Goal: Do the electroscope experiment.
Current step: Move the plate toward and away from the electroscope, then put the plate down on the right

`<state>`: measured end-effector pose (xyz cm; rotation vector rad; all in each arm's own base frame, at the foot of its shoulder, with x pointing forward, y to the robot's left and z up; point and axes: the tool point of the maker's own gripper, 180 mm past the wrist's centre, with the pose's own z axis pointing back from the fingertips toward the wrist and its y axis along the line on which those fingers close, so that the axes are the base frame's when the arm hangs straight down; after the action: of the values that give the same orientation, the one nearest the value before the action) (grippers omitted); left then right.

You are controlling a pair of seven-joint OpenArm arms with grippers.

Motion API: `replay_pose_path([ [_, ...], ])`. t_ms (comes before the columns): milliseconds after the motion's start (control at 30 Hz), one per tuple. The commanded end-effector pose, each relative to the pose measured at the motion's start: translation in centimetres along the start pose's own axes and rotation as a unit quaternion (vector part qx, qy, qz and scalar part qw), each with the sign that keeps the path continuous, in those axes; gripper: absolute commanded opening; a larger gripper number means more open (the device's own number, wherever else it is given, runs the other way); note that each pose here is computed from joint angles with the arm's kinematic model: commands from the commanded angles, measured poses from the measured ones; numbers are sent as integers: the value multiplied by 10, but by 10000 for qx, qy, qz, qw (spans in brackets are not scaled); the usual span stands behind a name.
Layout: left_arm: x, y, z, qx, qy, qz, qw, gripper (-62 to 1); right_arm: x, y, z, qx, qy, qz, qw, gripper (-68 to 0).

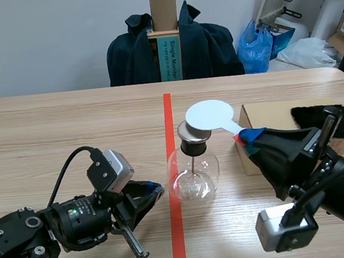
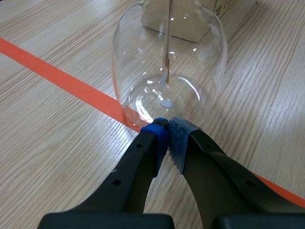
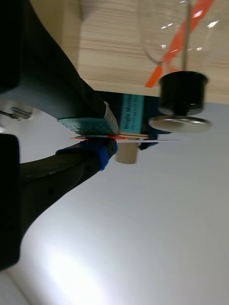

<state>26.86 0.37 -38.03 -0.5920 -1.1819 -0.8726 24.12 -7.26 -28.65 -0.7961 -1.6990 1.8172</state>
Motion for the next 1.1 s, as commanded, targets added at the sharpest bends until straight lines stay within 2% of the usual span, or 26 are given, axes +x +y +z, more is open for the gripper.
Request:
replay_pose_path([
  [0, 15, 3, -3, 11, -226, -30, 9997, -594, -10, -5, 2, -67, 210, 69, 9997, -667],
  [133, 15, 3, -3, 11, -226, -30, 9997, -594, -34, -5, 4, -73, 858, 67, 9963, -667],
  [333, 15, 2, -3, 11, -223, -28, 9997, -594, -65, -11, 14, -201, 1723, 145, 9847, -667],
  [500, 15, 2, -3, 11, -209, -28, 9998, -594, -82, -30, 24, -671, 2059, 272, 9759, -667],
  [633, 14, 3, -3, 14, -196, -35, 9998, -594, -96, -49, 36, -1107, 2330, 405, 9653, -667],
  [700, 14, 3, -3, 14, -196, -35, 9998, -594, -103, -54, 42, -1217, 2477, 381, 9604, -667],
  [867, 12, 2, -2, 11, -180, -15, 9998, -594, -120, -59, 55, -1369, 2832, 225, 9490, -667],
  [933, 11, 1, -1, 11, -165, -10, 9999, -594, -125, -56, 59, -1325, 2984, 135, 9451, -667],
  [1067, 8, 3, 3, 19, -111, -21, 9999, -594, -125, -35, 59, -1013, 3032, -98, 9475, -667],
])
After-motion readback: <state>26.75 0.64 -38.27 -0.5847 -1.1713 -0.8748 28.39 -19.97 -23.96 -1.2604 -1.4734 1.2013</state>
